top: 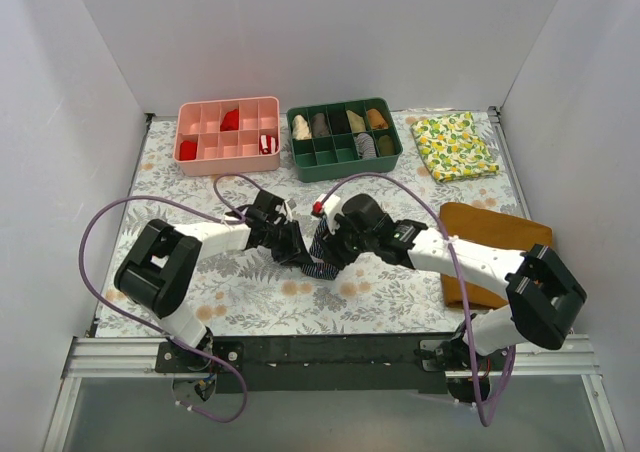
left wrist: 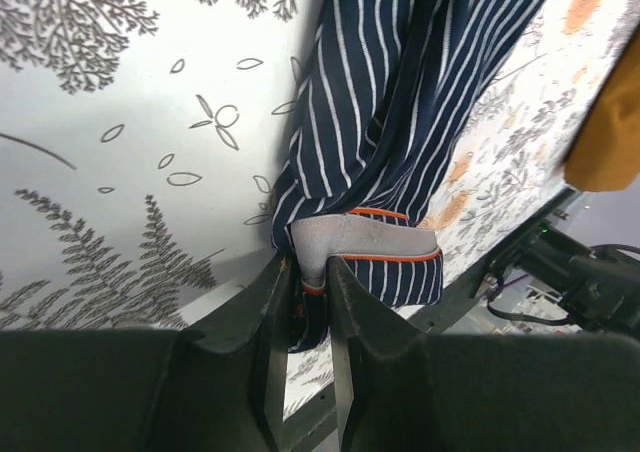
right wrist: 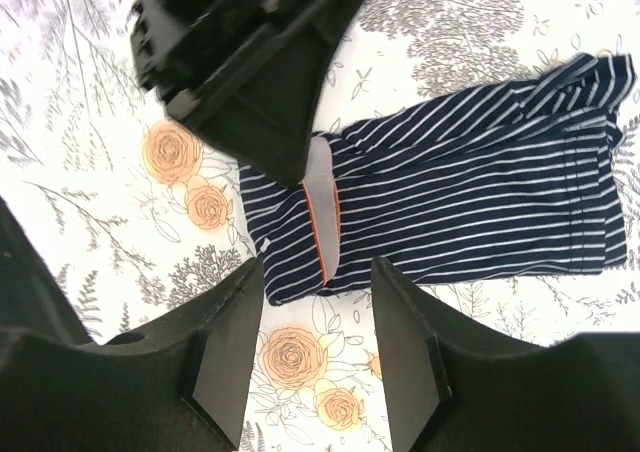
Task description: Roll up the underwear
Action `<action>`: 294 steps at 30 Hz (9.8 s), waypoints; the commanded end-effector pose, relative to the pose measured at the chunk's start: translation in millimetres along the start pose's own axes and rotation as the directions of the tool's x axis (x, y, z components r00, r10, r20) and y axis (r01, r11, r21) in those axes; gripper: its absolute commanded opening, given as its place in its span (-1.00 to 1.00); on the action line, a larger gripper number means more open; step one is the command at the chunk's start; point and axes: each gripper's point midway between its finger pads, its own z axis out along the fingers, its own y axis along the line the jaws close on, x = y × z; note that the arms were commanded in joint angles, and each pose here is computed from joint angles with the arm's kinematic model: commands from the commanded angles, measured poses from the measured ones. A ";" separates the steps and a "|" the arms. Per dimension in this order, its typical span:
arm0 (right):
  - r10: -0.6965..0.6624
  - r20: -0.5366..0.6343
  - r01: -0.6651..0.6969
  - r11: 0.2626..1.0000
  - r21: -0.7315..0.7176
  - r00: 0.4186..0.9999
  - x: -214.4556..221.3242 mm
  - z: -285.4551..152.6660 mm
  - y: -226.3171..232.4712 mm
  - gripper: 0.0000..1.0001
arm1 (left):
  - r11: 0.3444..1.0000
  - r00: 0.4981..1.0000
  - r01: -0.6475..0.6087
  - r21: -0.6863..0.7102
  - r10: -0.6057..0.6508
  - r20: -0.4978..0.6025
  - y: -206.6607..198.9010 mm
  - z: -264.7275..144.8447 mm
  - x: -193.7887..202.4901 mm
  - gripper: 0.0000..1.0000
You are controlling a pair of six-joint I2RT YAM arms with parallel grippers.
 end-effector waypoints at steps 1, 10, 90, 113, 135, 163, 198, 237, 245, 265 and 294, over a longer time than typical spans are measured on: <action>-0.148 -0.017 0.148 0.987 0.056 0.989 0.3 6.7 7.5 0.11 | 0.974 0.998 -0.006 -0.228 -0.010 -0.066 41.5 -6.0 11.4 -1.00; -0.264 -0.066 0.269 0.960 0.073 0.962 7.1 27.4 24.2 0.11 | 0.971 0.991 -0.023 -0.239 -0.009 -0.132 40.1 -6.6 15.5 -1.00; 0.273 -0.327 -0.420 0.698 -0.580 0.905 56.6 48.8 66.3 -0.97 | 0.999 0.950 -0.026 0.036 0.013 0.311 16.2 -74.6 -7.1 0.96; 0.317 -0.393 -0.501 0.634 -0.589 0.863 61.4 50.7 54.9 -0.97 | 0.990 0.972 -0.002 0.140 -0.031 0.233 29.4 -55.1 30.5 0.96; 0.370 -0.470 -0.595 0.583 -0.554 0.801 69.6 52.6 46.7 -0.97 | 0.978 0.980 -0.065 0.201 0.025 0.196 36.7 -30.7 53.3 0.60; 0.367 -0.489 -0.606 0.585 -0.539 0.791 75.2 52.7 45.3 -0.93 | 0.985 0.993 -0.023 0.169 0.004 0.115 45.8 -3.2 52.0 -0.62; -0.270 -0.043 0.273 0.938 0.214 0.962 14.0 0.7 36.1 0.71 | 0.985 0.995 0.062 -0.159 -0.073 -0.067 32.3 -8.9 24.1 -1.00; -0.473 -0.216 0.517 0.816 0.257 0.854 60.5 52.2 46.8 0.30 | 0.980 0.987 0.057 -0.193 -0.085 -0.138 41.0 -1.2 31.1 -1.00; -0.383 -0.236 0.438 0.860 0.263 0.893 88.8 51.9 28.0 0.09 | 0.979 0.985 0.051 -0.199 -0.082 -0.149 44.9 -0.6 34.8 -1.00; -0.192 -0.175 0.169 0.976 -0.138 0.966 97.4 50.9 62.2 -0.97 | 0.986 0.998 0.019 -0.166 -0.029 -0.058 30.7 -7.4 1.7 -0.36; 0.239 -0.350 -0.414 0.681 -0.604 0.906 68.5 40.4 75.6 -0.97 | 0.989 0.968 0.001 0.146 -0.037 0.250 8.2 -71.5 -1.2 0.37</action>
